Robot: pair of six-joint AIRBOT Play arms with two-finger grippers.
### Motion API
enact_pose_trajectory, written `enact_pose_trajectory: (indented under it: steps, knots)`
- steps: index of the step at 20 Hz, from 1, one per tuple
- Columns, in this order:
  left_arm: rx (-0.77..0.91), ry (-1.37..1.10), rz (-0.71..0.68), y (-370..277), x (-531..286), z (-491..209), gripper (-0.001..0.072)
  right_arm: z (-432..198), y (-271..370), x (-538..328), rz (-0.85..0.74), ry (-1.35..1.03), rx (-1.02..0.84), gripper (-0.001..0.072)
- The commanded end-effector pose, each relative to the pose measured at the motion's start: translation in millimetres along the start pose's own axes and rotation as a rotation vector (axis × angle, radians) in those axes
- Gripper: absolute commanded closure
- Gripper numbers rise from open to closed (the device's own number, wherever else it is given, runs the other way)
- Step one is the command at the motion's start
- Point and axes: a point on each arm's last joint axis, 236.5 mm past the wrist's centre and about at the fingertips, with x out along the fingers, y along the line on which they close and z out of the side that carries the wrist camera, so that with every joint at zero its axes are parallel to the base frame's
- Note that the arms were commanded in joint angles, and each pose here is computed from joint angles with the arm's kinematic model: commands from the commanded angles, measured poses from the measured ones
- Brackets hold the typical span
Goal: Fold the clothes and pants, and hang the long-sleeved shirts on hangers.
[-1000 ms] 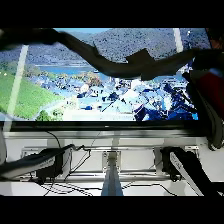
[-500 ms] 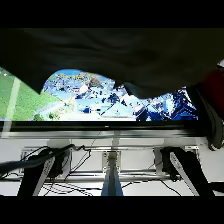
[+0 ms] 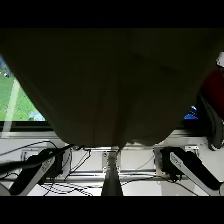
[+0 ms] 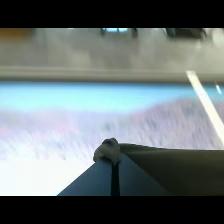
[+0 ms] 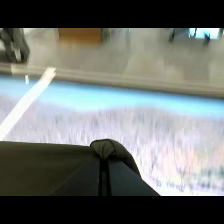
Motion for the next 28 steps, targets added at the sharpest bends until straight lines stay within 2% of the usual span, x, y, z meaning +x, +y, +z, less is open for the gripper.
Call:
enact_pose_trajectory:
  steps: [1,6,11,15,18,21,22,23,24,25,26,27,28]
  knots:
    - [-0.136,0.362,-0.100,13,111,-118,0.0687,-100,-36,102,0.039,0.381,0.104,0.0698]
    - [-0.240,0.581,-0.089,41,224,-249,0.0687,-222,-88,222,0.021,0.620,0.247,0.0698]
    - [-0.261,0.522,-0.021,61,264,-271,0.0687,-281,-121,285,-0.032,0.632,0.304,0.0698]
    - [-0.253,0.616,-0.056,52,251,-288,0.0687,-304,-113,272,-0.005,0.744,0.310,0.0698]
    - [-0.190,0.859,-0.107,42,212,-330,0.0687,-336,-98,232,0.040,0.966,0.301,0.0698]
    - [-0.078,1.096,-0.079,58,167,-365,0.0687,-359,-89,190,0.071,1.172,0.294,0.0698]
    - [-0.052,1.119,-0.059,65,163,-368,0.0666,-359,-89,191,0.069,1.169,0.293,0.0626]
    - [-0.040,1.124,-0.049,69,162,-369,0.0440,-357,-92,196,0.060,1.144,0.289,0.0343]
    - [-0.040,1.120,-0.048,69,163,-369,0.0086,-354,-95,202,0.048,1.117,0.283,0.0140]
    - [-0.049,1.114,-0.039,70,164,-368,0.0020,-353,-99,206,0.034,1.096,0.275,0.0138]
    - [-0.051,1.110,-0.035,71,163,-365,0.0022,-353,-104,205,0.015,1.100,0.261,0.0167]
    - [-0.065,1.106,-0.025,72,161,-362,0.0029,-357,-113,198,-0.019,1.129,0.231,0.0168]
    - [-0.082,1.101,-0.013,74,156,-356,0.0105,-360,-124,184,-0.060,1.175,0.202,0.0168]
